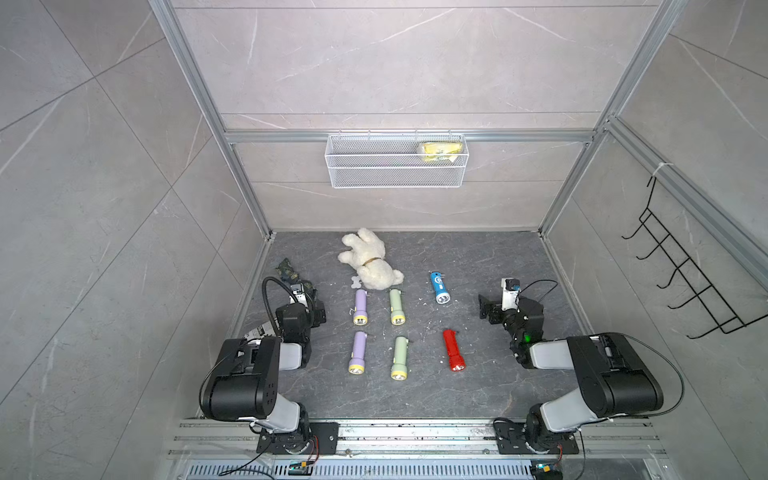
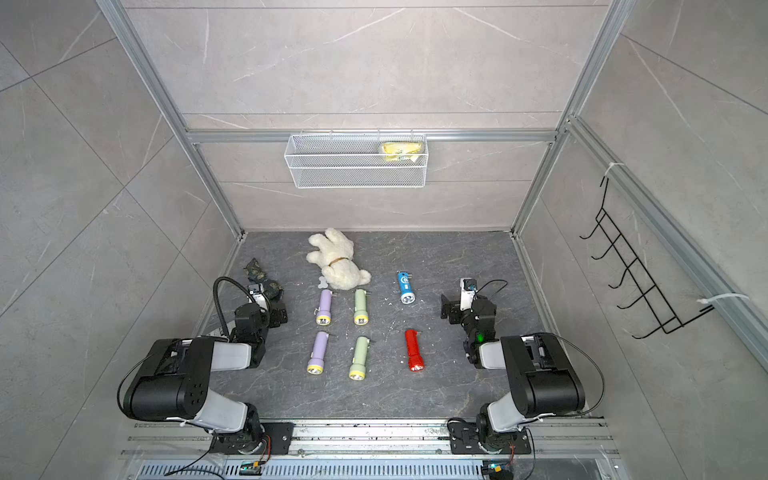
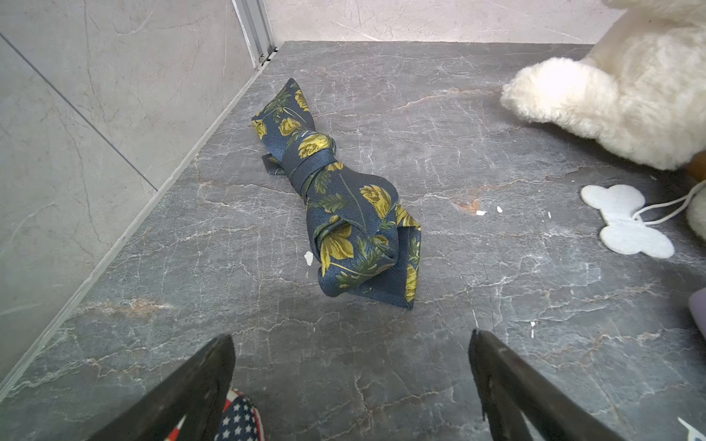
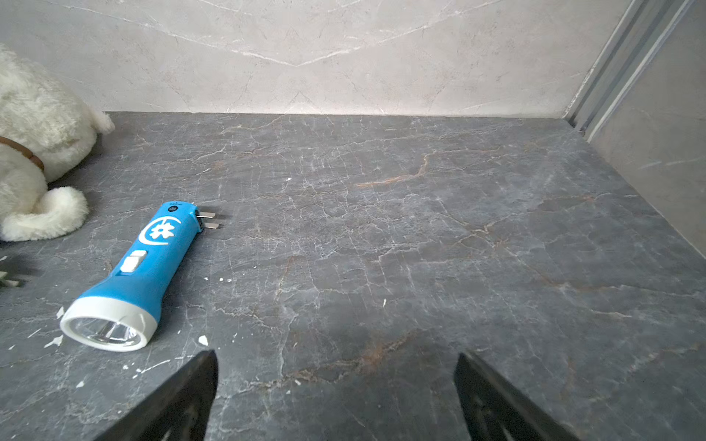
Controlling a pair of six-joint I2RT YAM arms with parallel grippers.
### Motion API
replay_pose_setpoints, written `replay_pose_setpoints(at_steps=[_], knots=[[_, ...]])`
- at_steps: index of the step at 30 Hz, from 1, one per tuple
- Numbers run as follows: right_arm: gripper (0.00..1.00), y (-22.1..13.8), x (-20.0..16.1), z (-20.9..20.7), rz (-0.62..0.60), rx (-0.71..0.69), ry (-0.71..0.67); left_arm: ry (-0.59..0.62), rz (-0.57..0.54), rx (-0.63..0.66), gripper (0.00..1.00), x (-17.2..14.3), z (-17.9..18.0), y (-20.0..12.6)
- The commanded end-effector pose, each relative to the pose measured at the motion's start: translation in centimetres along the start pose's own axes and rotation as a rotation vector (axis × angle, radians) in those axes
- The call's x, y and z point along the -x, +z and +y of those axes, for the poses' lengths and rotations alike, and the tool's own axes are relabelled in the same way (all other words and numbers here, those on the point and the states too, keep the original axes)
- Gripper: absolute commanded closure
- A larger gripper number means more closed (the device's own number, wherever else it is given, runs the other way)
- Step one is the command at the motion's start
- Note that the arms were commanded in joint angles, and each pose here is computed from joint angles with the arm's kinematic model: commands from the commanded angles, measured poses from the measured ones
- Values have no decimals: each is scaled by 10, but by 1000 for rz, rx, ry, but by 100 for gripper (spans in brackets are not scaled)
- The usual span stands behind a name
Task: Close the plug at the bottom of the flashlight
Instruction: Pick up the flashlight from the center of the board.
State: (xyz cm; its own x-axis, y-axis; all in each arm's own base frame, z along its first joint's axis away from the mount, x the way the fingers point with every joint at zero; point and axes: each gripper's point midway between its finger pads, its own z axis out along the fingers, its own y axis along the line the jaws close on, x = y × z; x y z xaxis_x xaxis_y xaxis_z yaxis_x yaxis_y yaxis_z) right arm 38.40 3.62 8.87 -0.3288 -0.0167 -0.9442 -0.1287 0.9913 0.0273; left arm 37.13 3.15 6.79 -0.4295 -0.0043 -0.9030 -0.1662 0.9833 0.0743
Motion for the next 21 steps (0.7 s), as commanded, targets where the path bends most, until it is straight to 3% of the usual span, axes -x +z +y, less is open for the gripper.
replay_pose_setpoints(at_steps=[1,21], knots=[[0,3,7,4,-15,14,-19,-31,-65,-1,0,22,1,2],[0,3,6,2,-9,6,-14,-31,-65,-2,0,22,1,1]])
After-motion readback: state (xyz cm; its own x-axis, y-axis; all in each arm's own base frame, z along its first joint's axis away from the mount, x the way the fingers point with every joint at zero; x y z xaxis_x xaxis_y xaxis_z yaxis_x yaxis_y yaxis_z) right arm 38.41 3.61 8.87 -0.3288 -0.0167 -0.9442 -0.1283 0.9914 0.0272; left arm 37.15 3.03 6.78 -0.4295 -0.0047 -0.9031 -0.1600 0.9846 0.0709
